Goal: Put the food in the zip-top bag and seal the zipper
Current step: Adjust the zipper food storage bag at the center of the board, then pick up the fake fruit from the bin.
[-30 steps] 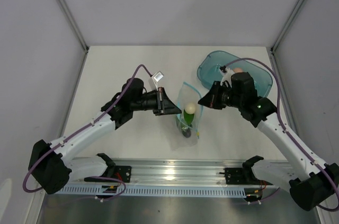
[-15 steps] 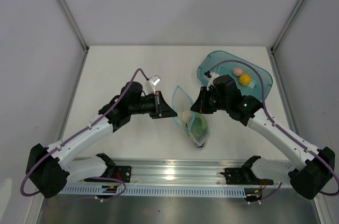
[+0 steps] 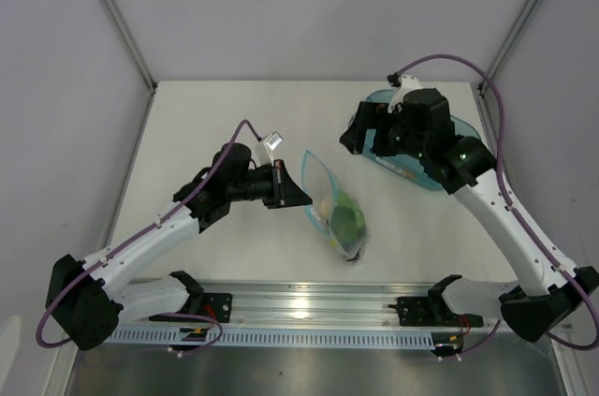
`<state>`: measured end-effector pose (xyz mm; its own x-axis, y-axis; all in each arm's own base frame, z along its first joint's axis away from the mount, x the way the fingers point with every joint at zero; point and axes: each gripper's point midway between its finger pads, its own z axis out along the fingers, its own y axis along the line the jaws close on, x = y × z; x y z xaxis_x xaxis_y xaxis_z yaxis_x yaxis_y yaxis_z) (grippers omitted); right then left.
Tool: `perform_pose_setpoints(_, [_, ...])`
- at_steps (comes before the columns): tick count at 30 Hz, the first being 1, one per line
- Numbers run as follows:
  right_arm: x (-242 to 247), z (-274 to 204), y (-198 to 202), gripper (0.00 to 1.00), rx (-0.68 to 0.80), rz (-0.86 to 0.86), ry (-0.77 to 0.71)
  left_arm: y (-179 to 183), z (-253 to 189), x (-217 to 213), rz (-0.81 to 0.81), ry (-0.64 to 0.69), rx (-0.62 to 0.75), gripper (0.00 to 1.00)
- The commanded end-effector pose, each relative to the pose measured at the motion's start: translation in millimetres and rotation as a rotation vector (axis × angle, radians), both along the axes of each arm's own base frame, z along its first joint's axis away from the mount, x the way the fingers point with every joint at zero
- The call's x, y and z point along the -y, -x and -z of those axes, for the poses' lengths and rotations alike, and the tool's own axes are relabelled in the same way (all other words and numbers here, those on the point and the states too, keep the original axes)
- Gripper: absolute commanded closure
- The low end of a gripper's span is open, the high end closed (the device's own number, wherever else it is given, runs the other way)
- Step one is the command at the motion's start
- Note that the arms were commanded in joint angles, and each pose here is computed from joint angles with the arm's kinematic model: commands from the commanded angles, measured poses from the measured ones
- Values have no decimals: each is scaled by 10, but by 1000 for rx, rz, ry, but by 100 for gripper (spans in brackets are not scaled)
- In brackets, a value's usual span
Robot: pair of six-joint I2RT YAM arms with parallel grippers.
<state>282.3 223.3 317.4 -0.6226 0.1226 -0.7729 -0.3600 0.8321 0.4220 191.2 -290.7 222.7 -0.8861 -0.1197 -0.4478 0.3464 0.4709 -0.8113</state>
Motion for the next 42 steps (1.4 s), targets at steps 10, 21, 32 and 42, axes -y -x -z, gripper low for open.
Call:
perform_pose_setpoints(10, [1477, 536, -1566, 1, 77, 595, 242, -30, -219, -14, 19, 33, 81, 99])
perform_pose_setpoints(21, [2489, 1599, -2243, 1, -120, 852, 446, -12, -89, -34, 31, 3, 68, 99])
perform_pose_setpoints(32, [2819, 2175, -2429, 1, -167, 862, 526, -31, 11, 37, 67, 8, 34, 100])
perform_pose_setpoints(42, [2946, 2560, -2457, 1, -242, 861, 491, -93, 65, 56, 69, -4, 14, 99])
